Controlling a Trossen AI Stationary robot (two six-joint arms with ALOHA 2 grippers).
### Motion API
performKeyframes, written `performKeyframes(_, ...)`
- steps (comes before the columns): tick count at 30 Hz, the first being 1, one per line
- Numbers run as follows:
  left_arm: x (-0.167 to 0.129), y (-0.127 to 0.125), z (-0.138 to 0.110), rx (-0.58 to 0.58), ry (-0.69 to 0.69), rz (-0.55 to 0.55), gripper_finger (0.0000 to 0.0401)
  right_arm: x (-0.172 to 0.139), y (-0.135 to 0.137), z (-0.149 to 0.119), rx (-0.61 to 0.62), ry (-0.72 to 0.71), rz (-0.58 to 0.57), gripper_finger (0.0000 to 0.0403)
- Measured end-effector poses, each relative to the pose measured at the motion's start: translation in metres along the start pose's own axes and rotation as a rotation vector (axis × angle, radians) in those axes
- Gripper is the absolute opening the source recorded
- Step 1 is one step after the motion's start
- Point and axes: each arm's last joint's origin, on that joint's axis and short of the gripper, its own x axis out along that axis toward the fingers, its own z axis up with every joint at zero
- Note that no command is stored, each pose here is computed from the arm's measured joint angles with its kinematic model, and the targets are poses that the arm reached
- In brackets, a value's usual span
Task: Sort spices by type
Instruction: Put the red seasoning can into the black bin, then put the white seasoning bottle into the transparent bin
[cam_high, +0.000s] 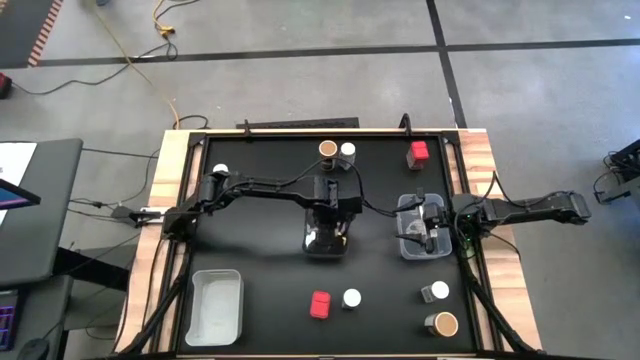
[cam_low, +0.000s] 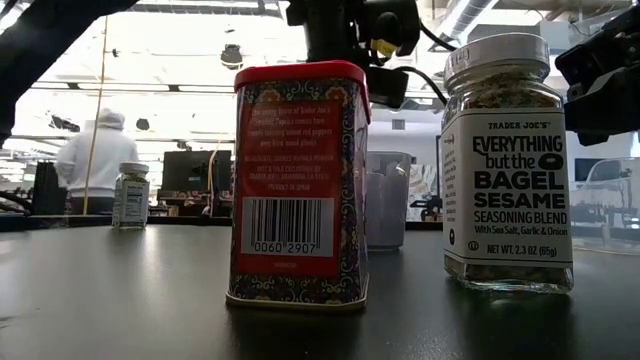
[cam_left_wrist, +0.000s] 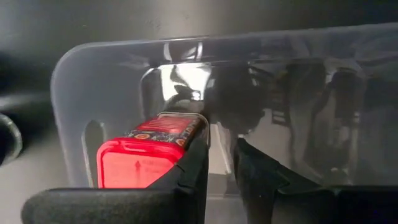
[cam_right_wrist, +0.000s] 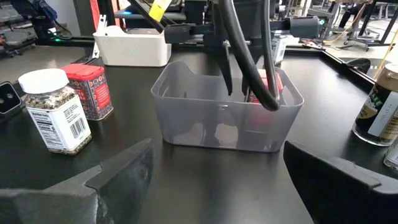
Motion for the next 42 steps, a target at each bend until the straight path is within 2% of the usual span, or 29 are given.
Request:
performKeyframes(28, -0.003, 0.002, 0.002, -0.019, -0.018, 0.024, 0.0066, 0.0, 0.0, 0.0, 0.0, -0.001, 0.001, 0.0384)
performKeyframes(34, -0.034, 0.002, 0.011, -0.052, -0.056, 0.024, 0.0066, 0.0, 0.0, 0.0, 0.0, 0.0, 0.0, 0.0384)
performKeyframes(42, -0.088, -0.007, 0.026, -0.048, -0.218, 0.023, 0.0066, 0.0, 0.0, 0.0, 0.0, -0.001, 0.0, 0.0384)
